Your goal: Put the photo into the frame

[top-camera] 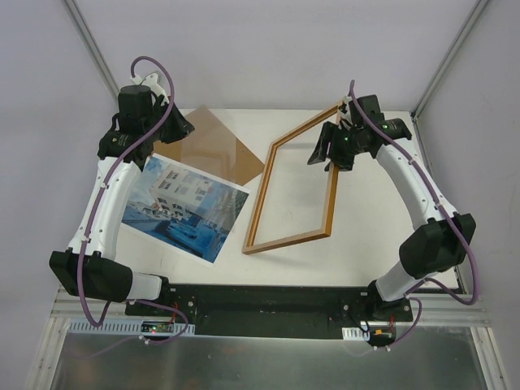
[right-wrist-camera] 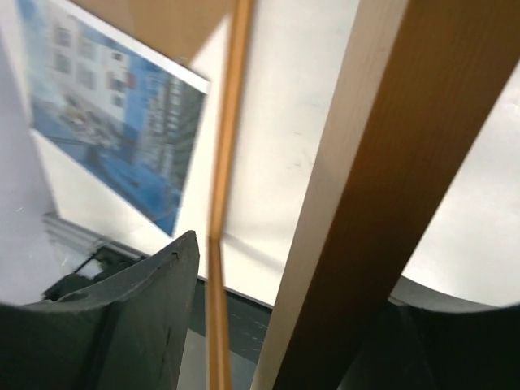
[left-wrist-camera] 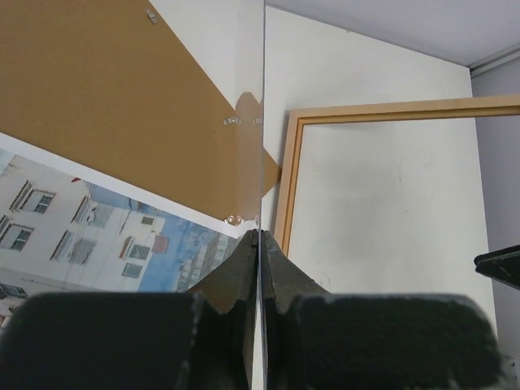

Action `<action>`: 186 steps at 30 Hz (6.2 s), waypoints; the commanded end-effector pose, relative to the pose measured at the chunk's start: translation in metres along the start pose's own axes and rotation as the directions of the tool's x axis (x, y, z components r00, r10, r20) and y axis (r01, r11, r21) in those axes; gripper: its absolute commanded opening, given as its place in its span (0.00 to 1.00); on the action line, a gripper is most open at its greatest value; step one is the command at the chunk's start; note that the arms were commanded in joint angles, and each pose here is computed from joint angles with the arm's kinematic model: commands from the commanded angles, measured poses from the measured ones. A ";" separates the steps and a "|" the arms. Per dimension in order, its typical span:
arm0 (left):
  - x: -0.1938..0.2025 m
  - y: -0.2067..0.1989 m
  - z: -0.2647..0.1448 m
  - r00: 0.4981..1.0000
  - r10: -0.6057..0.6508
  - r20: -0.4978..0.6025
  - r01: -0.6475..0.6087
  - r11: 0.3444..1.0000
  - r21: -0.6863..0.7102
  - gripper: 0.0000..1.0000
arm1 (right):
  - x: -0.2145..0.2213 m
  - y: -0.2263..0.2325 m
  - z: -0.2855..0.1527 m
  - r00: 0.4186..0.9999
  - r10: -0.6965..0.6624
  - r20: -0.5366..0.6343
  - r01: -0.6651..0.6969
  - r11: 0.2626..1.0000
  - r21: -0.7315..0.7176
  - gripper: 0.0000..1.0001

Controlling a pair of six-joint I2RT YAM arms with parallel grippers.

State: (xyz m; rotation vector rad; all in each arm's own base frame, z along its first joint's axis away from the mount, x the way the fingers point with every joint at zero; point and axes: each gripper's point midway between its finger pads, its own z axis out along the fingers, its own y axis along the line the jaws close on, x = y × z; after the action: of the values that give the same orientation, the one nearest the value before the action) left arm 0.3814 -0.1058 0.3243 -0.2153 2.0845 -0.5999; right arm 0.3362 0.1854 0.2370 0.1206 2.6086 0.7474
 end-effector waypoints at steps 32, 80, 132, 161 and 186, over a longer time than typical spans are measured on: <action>-0.021 -0.027 -0.016 0.999 0.004 0.052 -0.010 0.994 0.111 0.00 | 0.026 -0.220 0.069 0.977 0.001 -0.213 0.134 0.775 0.618 0.63; -0.033 -0.066 -0.063 0.991 0.031 0.132 -0.060 0.974 0.218 0.00 | -0.029 -0.186 0.073 0.973 -0.212 0.087 0.144 0.863 0.484 0.01; 0.042 -0.134 0.062 0.924 -0.380 0.025 0.353 0.878 0.324 0.00 | -0.001 -0.225 0.067 0.989 0.145 0.044 -0.144 0.819 0.556 0.15; 0.105 -0.155 0.114 0.880 -0.470 -0.068 0.467 0.828 0.312 0.00 | 0.030 -0.218 0.111 0.990 0.113 -0.085 -0.047 0.830 0.556 0.04; 0.120 -0.158 0.114 0.867 -0.486 -0.111 0.494 0.808 0.322 0.00 | 0.035 -0.213 0.118 0.989 0.102 -0.109 -0.025 0.831 0.555 0.02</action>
State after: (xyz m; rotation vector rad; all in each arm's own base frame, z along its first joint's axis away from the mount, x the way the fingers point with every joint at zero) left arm 0.3982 -0.3175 0.2333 -0.5780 1.9852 -1.1860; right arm 0.3549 0.0645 0.0183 0.3366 2.9003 -0.0087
